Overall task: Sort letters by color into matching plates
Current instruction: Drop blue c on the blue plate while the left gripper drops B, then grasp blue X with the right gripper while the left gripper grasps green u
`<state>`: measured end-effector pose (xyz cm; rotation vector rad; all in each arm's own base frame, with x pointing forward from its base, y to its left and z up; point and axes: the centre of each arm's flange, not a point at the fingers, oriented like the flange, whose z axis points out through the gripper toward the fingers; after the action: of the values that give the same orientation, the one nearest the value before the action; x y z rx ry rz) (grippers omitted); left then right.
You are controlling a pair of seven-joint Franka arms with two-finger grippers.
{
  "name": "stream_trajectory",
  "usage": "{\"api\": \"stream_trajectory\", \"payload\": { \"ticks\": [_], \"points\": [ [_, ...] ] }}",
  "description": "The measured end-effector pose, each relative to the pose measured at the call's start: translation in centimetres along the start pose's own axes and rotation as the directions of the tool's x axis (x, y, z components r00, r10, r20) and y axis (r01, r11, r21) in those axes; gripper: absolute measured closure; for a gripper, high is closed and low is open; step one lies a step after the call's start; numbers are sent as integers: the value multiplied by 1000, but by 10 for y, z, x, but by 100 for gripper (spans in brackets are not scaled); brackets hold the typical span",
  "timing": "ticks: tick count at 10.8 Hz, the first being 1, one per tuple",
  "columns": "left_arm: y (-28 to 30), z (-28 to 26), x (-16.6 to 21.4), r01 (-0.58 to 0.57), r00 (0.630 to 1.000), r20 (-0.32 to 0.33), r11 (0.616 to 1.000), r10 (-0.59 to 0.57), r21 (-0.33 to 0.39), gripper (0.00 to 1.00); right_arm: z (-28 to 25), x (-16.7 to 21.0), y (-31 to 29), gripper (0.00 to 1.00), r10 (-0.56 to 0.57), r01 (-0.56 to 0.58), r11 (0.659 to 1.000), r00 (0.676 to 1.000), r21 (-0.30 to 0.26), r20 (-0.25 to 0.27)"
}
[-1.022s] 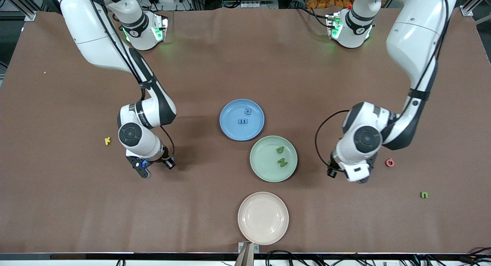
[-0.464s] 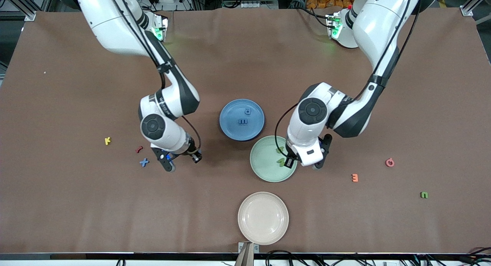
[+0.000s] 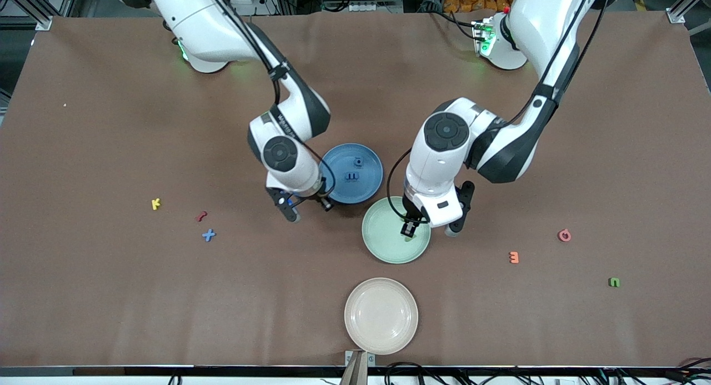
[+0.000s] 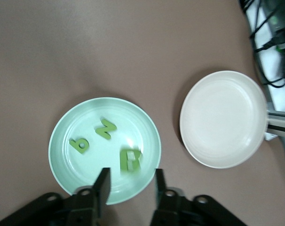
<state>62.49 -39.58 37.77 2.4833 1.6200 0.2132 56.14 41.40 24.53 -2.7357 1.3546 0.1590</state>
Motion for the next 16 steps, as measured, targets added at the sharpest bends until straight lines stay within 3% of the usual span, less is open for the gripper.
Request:
{"api": "stream_trajectory", "payload": {
  "ticks": [4,6,9,10,12,14,16],
  "points": [
    [0,-18,-4,-7,1000,-9,1000,7,-16,4,9,-59,1,60,-14,14,1000,1000,5,24],
    [1,-15,7,6,1000,-22,1000,-6,-5,0,10,-58,1,35,-11,11,1000,1000,3,23],
    [-4,-9,45,2,998,-59,997,2,73,0,6,-52,0,0,-2,2,1000,1000,10,22],
    [-7,-4,66,-24,997,-68,993,32,115,0,-1,-39,-1,0,6,-6,1000,1000,20,19],
    [-19,11,121,-68,994,-66,978,83,198,0,-23,23,6,1,-19,19,1000,1000,22,13],
    [-40,32,192,-115,990,-44,958,131,262,0,-37,100,22,1,-34,34,999,999,1,-34],
    [-64,35,271,-159,986,2,947,165,279,0,-45,169,41,1,-82,81,997,994,-12,-72]
  ]
}}
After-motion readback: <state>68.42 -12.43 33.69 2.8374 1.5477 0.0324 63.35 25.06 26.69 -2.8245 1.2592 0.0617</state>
